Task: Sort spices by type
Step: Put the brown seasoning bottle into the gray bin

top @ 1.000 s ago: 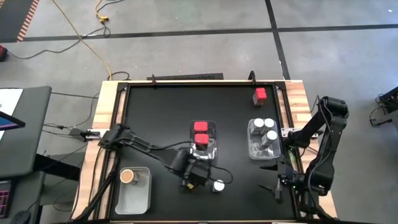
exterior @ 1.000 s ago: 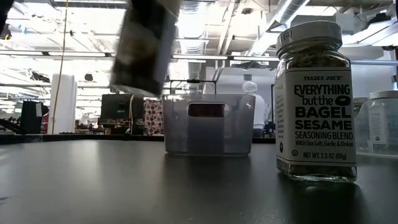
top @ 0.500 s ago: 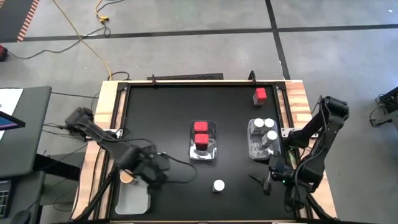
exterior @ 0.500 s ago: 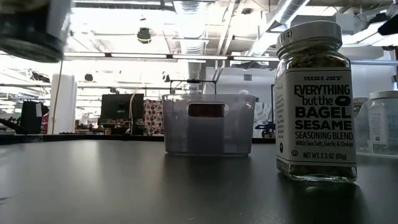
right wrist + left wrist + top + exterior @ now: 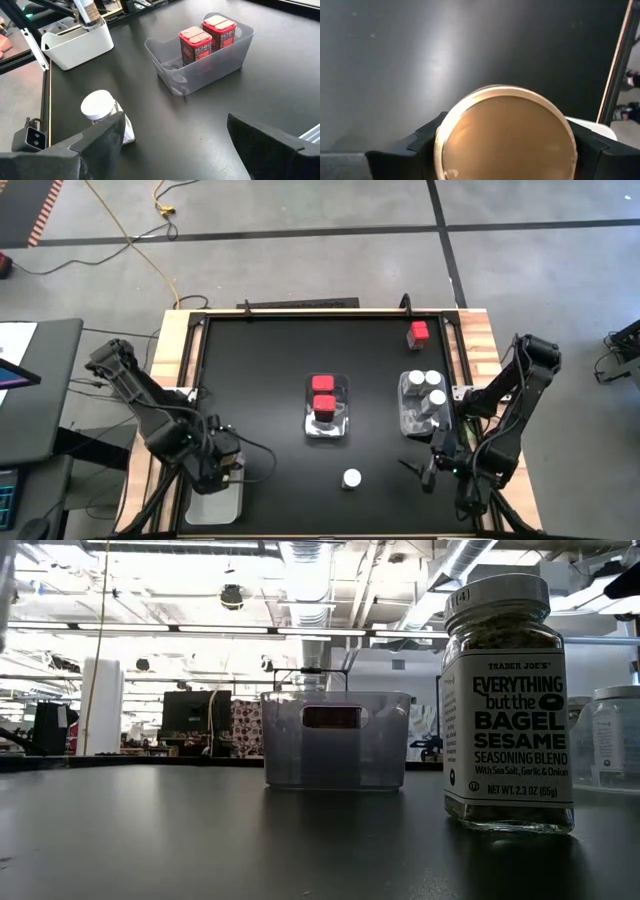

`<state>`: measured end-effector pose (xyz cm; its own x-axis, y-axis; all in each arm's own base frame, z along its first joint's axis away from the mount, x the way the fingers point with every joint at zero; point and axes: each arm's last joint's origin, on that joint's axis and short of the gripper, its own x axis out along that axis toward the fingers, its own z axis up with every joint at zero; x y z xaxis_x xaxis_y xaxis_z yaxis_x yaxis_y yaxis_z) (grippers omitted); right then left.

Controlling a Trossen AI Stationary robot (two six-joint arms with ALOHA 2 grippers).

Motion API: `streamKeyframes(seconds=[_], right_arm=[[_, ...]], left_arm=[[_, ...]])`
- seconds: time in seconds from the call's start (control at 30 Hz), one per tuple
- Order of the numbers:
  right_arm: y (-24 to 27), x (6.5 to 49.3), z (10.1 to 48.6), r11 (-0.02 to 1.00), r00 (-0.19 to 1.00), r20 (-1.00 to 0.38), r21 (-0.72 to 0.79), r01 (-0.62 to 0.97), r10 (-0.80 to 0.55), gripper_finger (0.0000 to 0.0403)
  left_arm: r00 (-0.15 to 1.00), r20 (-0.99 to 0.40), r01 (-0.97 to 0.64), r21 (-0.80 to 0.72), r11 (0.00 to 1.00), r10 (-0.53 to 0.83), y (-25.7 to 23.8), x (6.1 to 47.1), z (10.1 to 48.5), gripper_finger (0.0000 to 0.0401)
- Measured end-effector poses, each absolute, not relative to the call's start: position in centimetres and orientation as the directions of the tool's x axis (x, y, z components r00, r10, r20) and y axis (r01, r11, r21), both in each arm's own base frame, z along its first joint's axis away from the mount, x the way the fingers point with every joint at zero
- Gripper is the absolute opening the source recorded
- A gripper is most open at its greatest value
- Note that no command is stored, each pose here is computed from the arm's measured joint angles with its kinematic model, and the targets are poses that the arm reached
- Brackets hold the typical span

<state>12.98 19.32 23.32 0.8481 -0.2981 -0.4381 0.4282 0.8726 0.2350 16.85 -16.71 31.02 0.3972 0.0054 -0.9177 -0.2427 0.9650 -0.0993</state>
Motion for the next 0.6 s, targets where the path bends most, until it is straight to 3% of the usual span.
streamKeyframes(seconds=[0.6], right_arm=[[19.1, 13.6, 23.4, 0.853, 0.845, -0.434, 0.265, 0.45, -0.311, 0.0377]], left_arm=[[0.369, -0.929, -0.204, -0.079, 0.976, 0.002, -17.5, 15.2, 30.6, 0.0275]])
